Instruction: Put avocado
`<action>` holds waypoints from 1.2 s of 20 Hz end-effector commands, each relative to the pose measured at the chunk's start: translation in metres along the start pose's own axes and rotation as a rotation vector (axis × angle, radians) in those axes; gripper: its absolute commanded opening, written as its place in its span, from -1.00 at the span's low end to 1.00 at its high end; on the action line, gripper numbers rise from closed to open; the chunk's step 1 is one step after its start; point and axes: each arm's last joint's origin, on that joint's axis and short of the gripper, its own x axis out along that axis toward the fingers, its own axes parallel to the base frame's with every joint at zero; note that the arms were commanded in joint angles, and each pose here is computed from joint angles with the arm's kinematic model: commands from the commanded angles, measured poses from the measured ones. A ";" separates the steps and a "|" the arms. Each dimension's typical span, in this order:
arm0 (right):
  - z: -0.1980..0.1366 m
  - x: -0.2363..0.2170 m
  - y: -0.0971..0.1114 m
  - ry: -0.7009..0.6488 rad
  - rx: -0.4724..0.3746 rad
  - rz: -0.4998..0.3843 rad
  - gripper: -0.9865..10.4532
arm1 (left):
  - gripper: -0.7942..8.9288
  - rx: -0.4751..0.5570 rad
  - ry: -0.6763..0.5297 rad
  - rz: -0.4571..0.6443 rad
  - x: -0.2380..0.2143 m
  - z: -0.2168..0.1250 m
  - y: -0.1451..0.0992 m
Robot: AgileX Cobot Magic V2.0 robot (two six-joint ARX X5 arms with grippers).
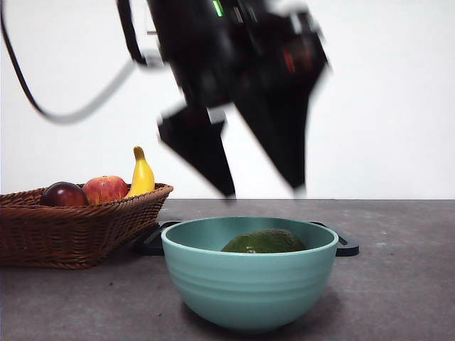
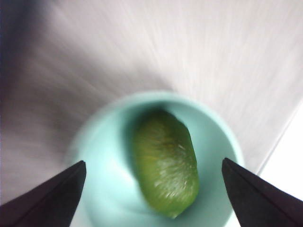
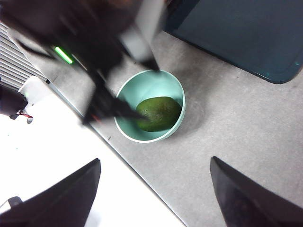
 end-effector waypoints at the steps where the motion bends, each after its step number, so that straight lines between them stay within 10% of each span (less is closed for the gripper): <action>1: 0.004 -0.003 0.002 -0.014 -0.014 0.000 -0.18 | 0.12 -0.025 -0.096 0.017 -0.032 0.002 0.008; 12: 0.016 0.010 -0.006 0.002 -0.004 0.000 -0.18 | 0.11 -0.232 -0.492 0.152 -0.171 -0.053 0.056; 24: 0.042 0.058 -0.022 0.107 0.003 0.037 -0.18 | 0.11 -0.308 -0.348 -0.091 -0.143 -0.159 0.031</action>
